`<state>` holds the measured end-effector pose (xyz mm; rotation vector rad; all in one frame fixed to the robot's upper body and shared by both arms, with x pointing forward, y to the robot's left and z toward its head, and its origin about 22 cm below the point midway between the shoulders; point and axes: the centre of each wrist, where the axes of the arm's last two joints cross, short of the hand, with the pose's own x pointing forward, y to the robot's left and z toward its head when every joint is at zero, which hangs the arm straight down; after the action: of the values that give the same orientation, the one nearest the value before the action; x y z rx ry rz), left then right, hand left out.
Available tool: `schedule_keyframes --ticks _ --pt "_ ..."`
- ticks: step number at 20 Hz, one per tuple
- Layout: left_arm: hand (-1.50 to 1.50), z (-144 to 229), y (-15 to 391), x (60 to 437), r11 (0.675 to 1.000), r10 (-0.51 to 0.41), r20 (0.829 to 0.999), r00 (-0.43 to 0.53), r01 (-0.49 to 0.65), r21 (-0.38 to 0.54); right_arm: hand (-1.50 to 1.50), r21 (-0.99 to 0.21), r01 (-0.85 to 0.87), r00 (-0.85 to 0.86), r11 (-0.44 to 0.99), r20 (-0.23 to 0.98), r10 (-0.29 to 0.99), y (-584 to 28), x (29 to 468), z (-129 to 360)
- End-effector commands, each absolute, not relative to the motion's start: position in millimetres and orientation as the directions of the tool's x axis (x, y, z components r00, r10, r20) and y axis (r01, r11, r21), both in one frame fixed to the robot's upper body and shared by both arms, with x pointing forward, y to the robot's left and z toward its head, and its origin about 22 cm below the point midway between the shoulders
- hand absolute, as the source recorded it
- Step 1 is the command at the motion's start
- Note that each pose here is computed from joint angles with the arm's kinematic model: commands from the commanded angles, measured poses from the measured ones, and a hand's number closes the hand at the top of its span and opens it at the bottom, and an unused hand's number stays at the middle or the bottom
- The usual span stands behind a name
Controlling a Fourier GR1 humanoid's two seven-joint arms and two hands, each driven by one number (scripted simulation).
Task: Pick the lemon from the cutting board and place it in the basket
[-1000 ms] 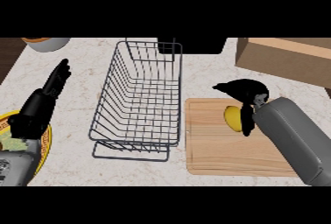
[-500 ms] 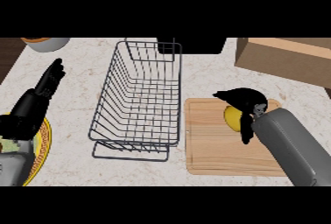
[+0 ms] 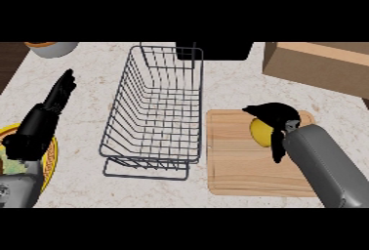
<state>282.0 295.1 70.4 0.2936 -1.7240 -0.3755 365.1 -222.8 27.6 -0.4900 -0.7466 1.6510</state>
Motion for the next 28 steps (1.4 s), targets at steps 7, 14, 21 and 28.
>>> schedule_keyframes --ticks 7,14,21,28 --pt "0.00 52 292 277 0.913 -0.397 0.899 -0.183 0.019 0.407 1.50 -0.693 -0.721 -0.162 -0.007 0.158 0.974 -224 363 5" --pt "0.00 71 303 304 0.920 -0.385 0.905 -0.181 0.002 0.392 1.50 -0.729 -0.670 -0.297 -0.140 0.090 0.951 -209 361 -19" --pt "0.00 65 298 288 0.921 -0.382 0.905 -0.186 0.004 0.389 1.50 -0.899 -0.438 -0.002 0.024 0.027 1.000 -311 358 4" --pt "0.00 79 293 290 0.917 -0.393 0.902 -0.177 0.005 0.400 1.50 -0.974 -0.222 0.052 0.041 0.030 0.998 -317 353 17"
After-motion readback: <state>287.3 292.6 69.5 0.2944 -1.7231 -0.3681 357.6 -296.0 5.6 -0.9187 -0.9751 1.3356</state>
